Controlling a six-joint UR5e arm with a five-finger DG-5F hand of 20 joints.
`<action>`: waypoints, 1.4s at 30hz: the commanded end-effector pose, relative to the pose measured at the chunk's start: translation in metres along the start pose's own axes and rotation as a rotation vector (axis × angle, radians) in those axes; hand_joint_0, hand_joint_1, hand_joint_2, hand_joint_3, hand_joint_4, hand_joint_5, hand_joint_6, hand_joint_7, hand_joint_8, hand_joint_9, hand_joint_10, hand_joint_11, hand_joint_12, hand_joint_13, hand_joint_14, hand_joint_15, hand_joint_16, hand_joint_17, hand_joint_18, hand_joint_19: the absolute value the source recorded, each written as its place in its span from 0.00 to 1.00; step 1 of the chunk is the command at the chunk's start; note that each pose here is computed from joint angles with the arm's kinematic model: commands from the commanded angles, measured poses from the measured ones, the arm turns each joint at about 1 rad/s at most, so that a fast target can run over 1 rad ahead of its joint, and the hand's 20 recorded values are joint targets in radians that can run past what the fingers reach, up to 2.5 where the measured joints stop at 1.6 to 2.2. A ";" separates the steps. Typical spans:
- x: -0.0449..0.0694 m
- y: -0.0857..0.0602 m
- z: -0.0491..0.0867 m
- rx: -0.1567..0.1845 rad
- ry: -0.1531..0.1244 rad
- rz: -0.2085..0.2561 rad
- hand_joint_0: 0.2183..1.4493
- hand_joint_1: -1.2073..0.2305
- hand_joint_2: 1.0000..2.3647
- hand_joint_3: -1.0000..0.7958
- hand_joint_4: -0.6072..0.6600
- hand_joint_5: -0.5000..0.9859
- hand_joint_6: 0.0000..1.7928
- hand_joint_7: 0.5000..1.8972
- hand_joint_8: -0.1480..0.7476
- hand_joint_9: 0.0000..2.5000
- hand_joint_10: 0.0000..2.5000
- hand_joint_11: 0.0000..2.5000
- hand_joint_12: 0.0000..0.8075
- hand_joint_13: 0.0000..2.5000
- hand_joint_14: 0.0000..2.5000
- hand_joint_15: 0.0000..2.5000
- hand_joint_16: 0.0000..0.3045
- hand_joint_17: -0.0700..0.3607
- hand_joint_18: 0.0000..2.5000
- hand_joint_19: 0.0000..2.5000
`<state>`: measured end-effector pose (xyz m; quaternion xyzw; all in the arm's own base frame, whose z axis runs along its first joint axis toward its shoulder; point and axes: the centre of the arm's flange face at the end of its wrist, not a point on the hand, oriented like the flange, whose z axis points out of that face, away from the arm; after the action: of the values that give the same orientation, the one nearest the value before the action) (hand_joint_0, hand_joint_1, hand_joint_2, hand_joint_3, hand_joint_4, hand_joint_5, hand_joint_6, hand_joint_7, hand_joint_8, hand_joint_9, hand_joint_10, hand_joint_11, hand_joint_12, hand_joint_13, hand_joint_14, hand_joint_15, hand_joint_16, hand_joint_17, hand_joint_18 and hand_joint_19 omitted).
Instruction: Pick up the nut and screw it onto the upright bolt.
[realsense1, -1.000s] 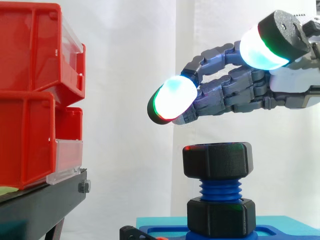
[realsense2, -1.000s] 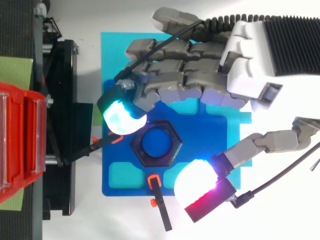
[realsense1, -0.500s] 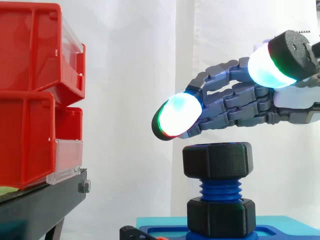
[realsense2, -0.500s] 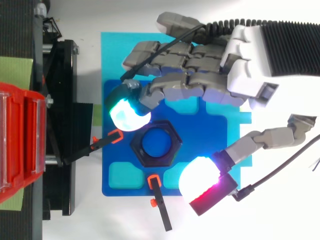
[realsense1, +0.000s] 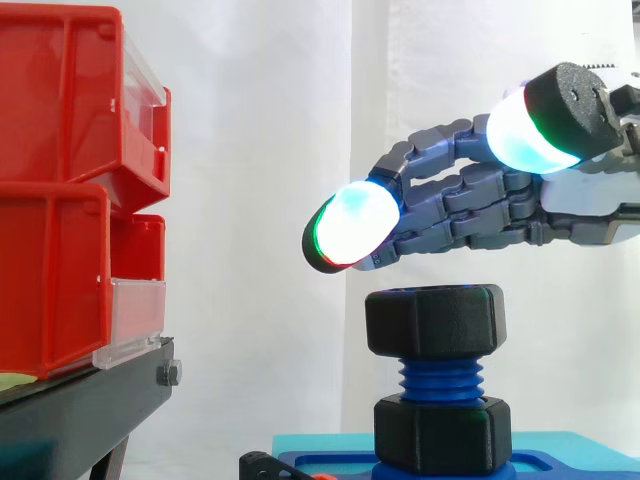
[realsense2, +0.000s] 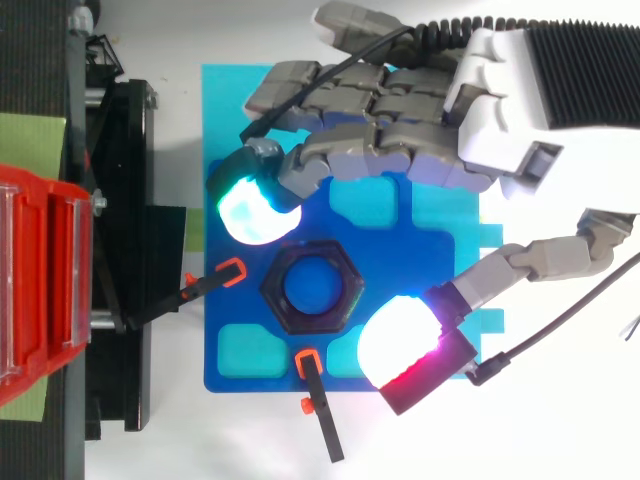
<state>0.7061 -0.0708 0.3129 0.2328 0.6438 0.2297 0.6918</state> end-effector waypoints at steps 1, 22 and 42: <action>0.000 -0.001 0.000 -0.001 -0.001 -0.001 0.15 0.53 0.00 0.28 0.59 0.21 0.28 0.11 0.45 0.11 0.00 0.00 0.48 0.00 0.00 0.00 0.19 0.47 0.00 0.00; 0.024 -0.013 0.005 0.004 0.029 0.048 0.16 0.53 0.00 0.28 0.61 0.22 0.28 0.14 0.46 0.13 0.00 0.00 0.48 0.00 0.00 0.00 0.19 0.46 0.00 0.00; 0.022 -0.016 0.005 0.001 0.037 0.047 0.19 0.52 0.00 0.28 0.71 0.30 0.28 0.38 0.50 0.31 0.00 0.00 0.47 0.12 0.00 0.00 0.16 0.42 0.00 0.00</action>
<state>0.7127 -0.0690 0.2865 0.2446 0.6495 0.2497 0.6752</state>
